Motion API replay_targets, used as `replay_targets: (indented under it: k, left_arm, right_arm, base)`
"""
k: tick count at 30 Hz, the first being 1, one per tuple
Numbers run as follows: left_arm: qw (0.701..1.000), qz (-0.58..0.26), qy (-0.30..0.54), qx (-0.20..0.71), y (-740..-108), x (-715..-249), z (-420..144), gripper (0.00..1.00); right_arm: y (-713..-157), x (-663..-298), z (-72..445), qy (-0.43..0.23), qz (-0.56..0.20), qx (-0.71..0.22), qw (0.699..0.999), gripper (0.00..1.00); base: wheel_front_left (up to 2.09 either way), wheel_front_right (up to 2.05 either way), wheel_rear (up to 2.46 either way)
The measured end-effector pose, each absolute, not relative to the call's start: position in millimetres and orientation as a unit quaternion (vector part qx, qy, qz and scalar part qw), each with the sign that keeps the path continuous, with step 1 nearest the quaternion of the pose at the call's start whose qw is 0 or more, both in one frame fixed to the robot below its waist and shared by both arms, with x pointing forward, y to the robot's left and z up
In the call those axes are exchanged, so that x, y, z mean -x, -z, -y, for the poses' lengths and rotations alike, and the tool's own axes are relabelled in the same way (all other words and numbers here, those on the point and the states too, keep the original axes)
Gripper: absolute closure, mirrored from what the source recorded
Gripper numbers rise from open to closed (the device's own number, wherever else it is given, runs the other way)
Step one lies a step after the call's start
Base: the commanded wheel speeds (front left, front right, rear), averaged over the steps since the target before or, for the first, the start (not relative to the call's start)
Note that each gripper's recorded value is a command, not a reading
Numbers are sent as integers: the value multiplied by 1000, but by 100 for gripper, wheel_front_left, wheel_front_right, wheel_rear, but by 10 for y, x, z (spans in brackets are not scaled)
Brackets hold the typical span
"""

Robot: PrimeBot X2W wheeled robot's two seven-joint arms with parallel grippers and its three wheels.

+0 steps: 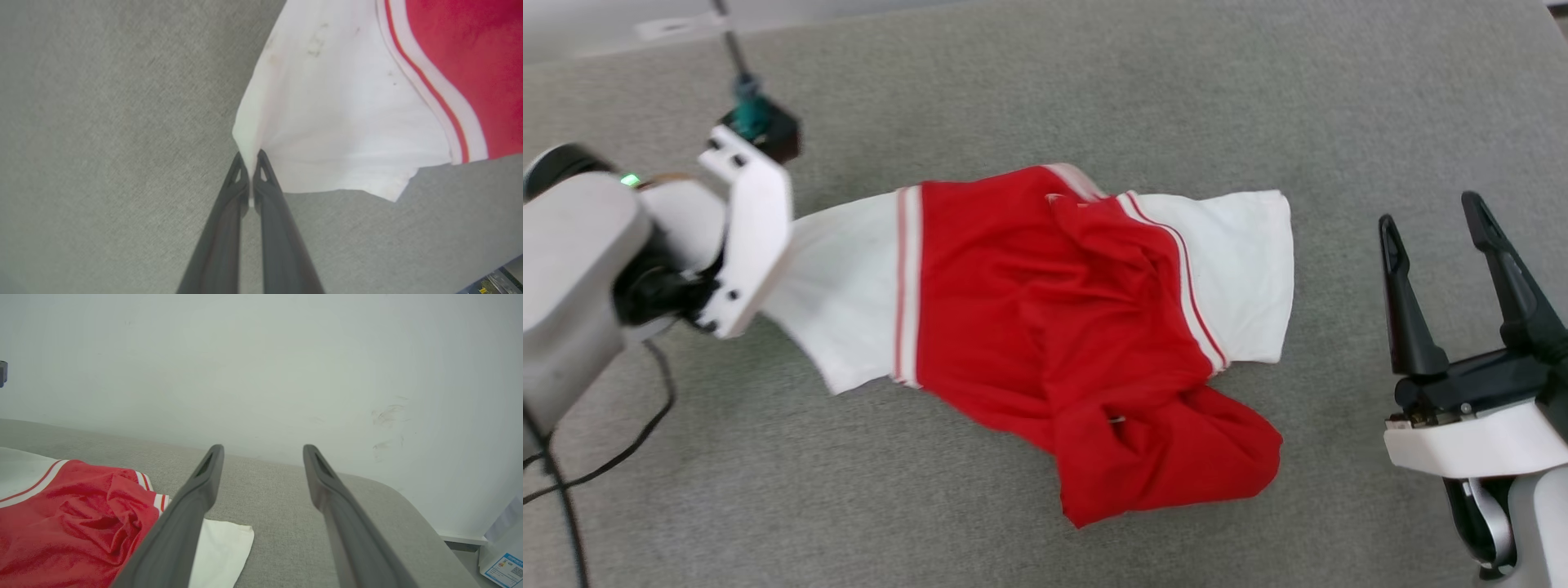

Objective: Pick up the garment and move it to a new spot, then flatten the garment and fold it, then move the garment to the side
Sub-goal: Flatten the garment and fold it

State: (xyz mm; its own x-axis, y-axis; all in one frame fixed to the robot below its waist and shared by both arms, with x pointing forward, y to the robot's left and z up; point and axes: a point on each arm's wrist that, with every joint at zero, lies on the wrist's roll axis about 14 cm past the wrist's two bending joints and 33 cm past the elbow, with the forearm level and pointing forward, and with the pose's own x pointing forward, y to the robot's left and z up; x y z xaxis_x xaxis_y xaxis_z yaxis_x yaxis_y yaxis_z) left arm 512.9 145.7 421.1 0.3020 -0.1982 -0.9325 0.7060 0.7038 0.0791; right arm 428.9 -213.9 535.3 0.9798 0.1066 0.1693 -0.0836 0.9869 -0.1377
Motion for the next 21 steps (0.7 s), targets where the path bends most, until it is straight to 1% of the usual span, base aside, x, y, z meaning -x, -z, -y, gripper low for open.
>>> replay_targets:
  k: [5,10,11,12,15,19,21]
  left_arm:
    - [776,-540,232,-228,-4200,-4968,-2027,100]
    - [783,-552,205,-201,-4036,-4858,-2205,100]
    - [785,-551,203,-197,-4022,-4854,-2211,65]
    - [791,-545,200,-193,-4022,-4870,-2209,0]
    - [803,-530,198,-188,-4075,-4927,-2193,0]
    - [829,-492,189,-187,-4344,-5168,-2191,0]
    - [831,-488,190,-186,-4388,-5212,-2179,0]
  right_arm:
    - [-5374,-4277,2054,-58,93,58,992,0]
    - [-5376,-4258,2038,-61,92,54,992,0]
    - [-5383,-4252,2045,-60,92,54,992,0]
    - [-5386,-4245,2053,-59,92,54,992,0]
    - [-5383,-4214,2079,-55,91,54,993,0]
    - [-5395,-4206,2100,-51,92,54,993,0]
    - [-5395,-4201,2113,-48,92,52,993,0]
  base:
    - [0,0,0]
    - [0,0,0]
    - [0,0,0]
    - [0,0,0]
    - [0,0,0]
    - [0,0,0]
    - [0,0,0]
